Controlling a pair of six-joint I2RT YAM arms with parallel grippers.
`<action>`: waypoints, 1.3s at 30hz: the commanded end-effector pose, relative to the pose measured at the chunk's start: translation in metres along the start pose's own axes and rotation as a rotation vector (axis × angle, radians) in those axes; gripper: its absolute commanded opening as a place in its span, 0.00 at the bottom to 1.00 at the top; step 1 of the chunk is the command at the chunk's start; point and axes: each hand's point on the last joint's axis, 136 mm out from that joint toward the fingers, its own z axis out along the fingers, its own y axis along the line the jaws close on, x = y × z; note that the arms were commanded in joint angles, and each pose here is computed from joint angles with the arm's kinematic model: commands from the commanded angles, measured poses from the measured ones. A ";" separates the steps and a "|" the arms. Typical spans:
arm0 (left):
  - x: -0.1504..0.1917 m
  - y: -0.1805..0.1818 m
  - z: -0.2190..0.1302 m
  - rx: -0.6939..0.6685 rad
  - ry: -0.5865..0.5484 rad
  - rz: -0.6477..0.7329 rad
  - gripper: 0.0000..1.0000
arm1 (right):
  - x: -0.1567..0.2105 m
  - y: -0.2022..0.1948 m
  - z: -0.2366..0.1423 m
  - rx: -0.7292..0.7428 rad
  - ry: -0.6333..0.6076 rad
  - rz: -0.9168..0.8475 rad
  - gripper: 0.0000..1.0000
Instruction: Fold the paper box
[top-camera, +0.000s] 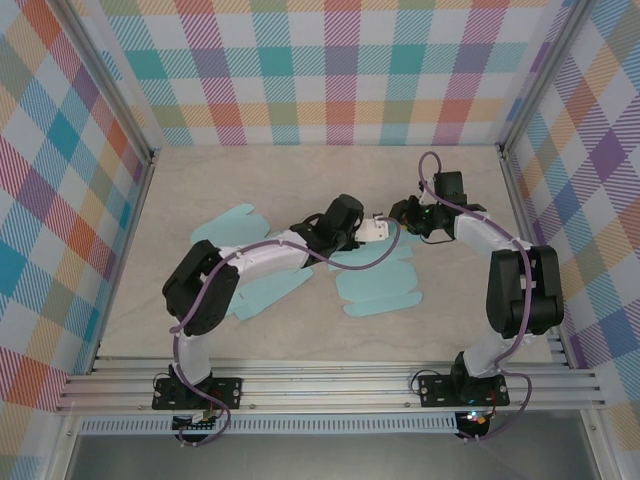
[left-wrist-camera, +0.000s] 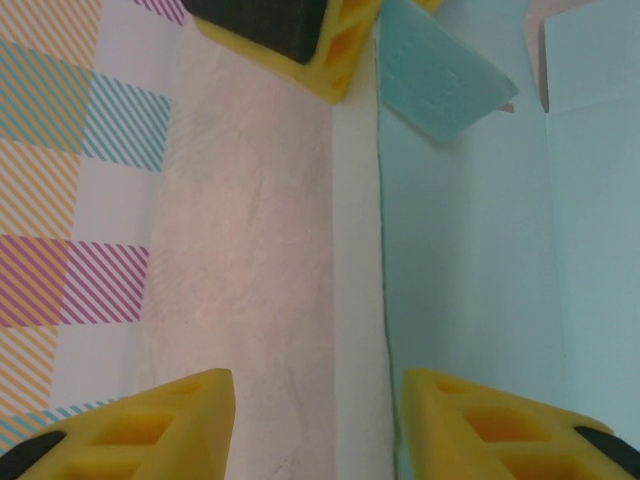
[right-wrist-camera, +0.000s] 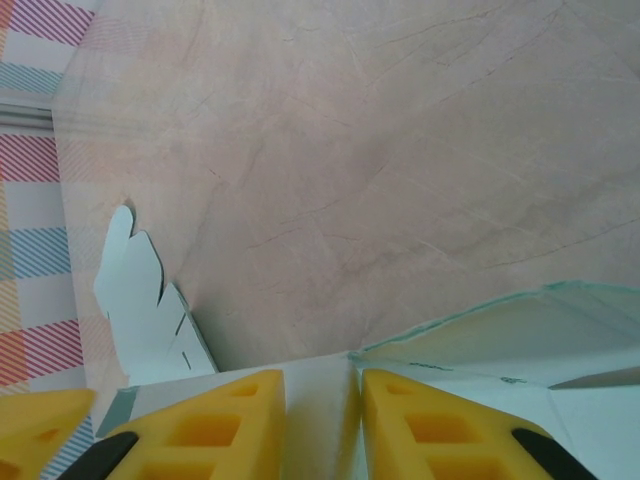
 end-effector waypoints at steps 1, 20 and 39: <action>0.006 -0.004 0.010 0.023 0.025 0.023 0.40 | -0.005 0.010 0.002 -0.037 -0.008 -0.047 0.26; 0.013 0.020 0.005 -0.195 -0.030 0.086 0.00 | 0.006 -0.027 -0.054 0.052 -0.121 0.001 0.38; 0.014 0.033 -0.011 -0.280 -0.074 0.038 0.00 | 0.048 -0.094 -0.021 0.081 -0.027 0.153 0.41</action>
